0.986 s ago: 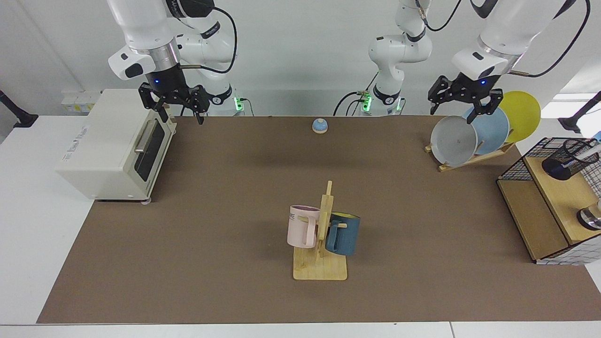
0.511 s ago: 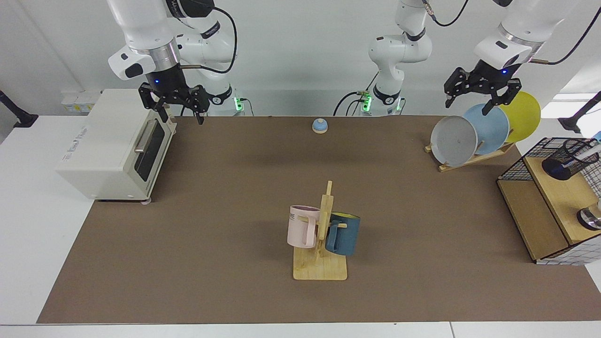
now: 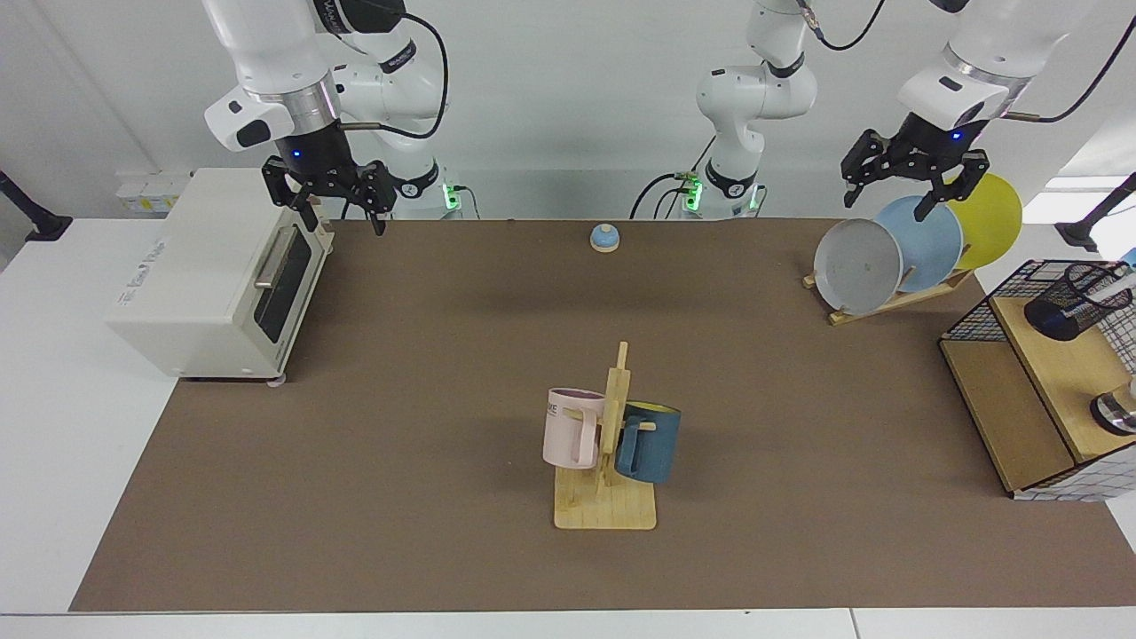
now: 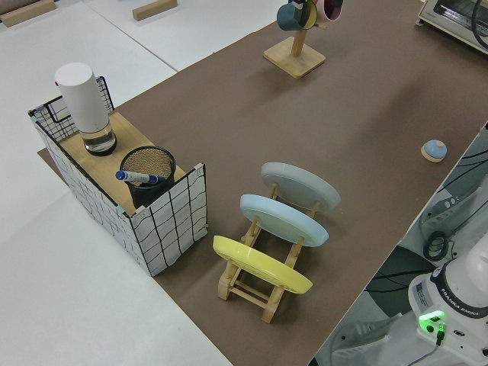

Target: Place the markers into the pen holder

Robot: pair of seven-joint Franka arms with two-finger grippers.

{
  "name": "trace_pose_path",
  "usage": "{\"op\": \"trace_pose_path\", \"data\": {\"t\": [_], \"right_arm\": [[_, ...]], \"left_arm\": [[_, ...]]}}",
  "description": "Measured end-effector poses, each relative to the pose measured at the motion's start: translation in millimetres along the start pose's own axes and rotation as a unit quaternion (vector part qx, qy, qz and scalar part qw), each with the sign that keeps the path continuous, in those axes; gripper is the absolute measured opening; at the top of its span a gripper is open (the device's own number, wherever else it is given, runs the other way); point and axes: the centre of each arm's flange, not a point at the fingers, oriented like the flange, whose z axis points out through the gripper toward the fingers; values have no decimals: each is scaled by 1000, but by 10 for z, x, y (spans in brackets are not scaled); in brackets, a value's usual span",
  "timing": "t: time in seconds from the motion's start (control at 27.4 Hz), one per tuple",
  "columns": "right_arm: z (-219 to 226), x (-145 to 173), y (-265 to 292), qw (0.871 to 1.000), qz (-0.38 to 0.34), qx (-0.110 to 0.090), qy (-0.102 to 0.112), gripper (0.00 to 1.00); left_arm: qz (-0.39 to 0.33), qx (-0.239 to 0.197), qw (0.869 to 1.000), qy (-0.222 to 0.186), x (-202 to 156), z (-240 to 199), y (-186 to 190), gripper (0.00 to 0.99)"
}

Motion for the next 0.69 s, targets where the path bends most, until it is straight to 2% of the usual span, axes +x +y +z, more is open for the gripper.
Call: {"op": "trace_pose_path", "data": {"t": [0.37, 0.69], "right_arm": [[0, 0, 0, 1000, 0, 0, 0, 1000], [0, 0, 0, 1000, 0, 0, 0, 1000]], "left_arm": [[-5, -1, 1000, -5, 68, 107, -70, 987], [-15, 7, 1000, 23, 123, 125, -219, 991]]}}
